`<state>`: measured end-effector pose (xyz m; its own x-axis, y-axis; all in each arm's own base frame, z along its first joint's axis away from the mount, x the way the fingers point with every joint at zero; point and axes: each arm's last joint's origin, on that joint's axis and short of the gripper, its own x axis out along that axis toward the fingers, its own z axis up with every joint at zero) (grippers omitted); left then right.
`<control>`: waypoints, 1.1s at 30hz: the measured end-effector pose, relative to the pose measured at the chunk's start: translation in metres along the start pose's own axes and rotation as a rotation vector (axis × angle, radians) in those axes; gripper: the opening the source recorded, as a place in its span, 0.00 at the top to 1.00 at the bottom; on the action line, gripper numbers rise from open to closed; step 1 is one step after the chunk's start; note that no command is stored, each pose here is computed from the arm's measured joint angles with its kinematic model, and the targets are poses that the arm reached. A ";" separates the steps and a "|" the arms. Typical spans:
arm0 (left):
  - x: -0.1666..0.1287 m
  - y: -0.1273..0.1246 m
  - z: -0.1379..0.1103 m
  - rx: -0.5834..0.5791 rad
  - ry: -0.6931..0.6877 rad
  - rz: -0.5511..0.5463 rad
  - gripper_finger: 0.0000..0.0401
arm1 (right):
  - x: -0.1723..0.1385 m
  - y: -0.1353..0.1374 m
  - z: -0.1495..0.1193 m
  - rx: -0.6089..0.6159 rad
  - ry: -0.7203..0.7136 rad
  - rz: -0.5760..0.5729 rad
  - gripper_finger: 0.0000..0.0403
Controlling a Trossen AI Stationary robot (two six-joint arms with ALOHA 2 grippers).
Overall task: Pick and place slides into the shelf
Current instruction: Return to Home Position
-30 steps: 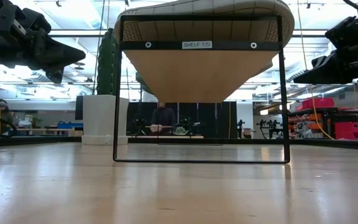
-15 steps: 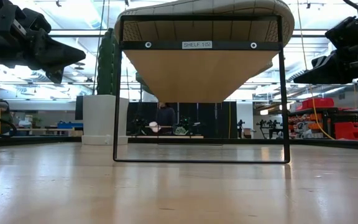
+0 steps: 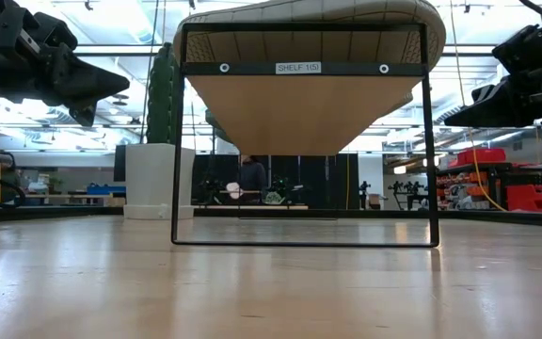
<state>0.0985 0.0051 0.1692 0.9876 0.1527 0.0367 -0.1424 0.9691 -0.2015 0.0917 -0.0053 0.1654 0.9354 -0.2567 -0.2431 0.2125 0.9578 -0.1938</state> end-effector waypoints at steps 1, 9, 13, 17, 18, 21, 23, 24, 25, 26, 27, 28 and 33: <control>0.000 0.000 0.000 0.000 0.000 0.000 0.94 | 0.000 0.000 0.000 0.000 0.000 0.000 0.94; 0.000 0.000 0.000 0.000 0.000 0.000 0.91 | 0.000 0.000 0.000 0.000 0.001 0.000 0.94; 0.000 0.000 0.000 0.000 0.000 0.000 0.90 | 0.000 0.000 0.000 0.000 0.000 0.000 0.94; 0.000 0.000 0.000 0.000 0.000 0.000 0.91 | 0.000 0.000 0.000 0.000 0.000 0.000 0.94; 0.000 0.000 0.000 0.001 0.000 0.000 0.92 | 0.000 0.000 0.000 0.000 0.000 0.000 0.94; 0.000 0.000 0.000 0.000 0.000 0.000 0.93 | 0.000 0.000 0.000 0.000 0.000 0.000 0.94; 0.000 0.000 0.000 0.000 0.000 0.000 0.94 | 0.000 0.000 0.000 0.000 0.001 0.000 0.94; 0.000 0.000 0.000 0.000 0.000 0.000 0.94 | 0.000 0.000 0.000 0.000 0.000 0.000 0.94; 0.000 0.000 0.000 0.000 0.000 0.000 0.94 | 0.000 0.000 0.000 0.000 0.001 0.000 0.94; 0.000 0.000 0.000 0.001 0.000 0.000 0.94 | 0.000 0.000 0.000 0.000 0.000 0.000 0.94; 0.000 0.000 0.000 0.000 0.000 0.000 0.93 | 0.000 0.000 0.000 0.000 0.001 0.000 0.94; 0.000 0.000 0.000 0.000 0.000 0.000 0.93 | 0.000 0.000 0.000 0.000 0.001 0.000 0.94; 0.000 0.000 0.000 0.000 0.000 0.000 0.91 | 0.000 0.000 0.000 0.000 0.001 0.000 0.94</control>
<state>0.0985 0.0051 0.1692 0.9875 0.1531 0.0368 -0.1428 0.9691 -0.2011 0.0917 -0.0054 0.1654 0.9352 -0.2569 -0.2436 0.2126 0.9577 -0.1940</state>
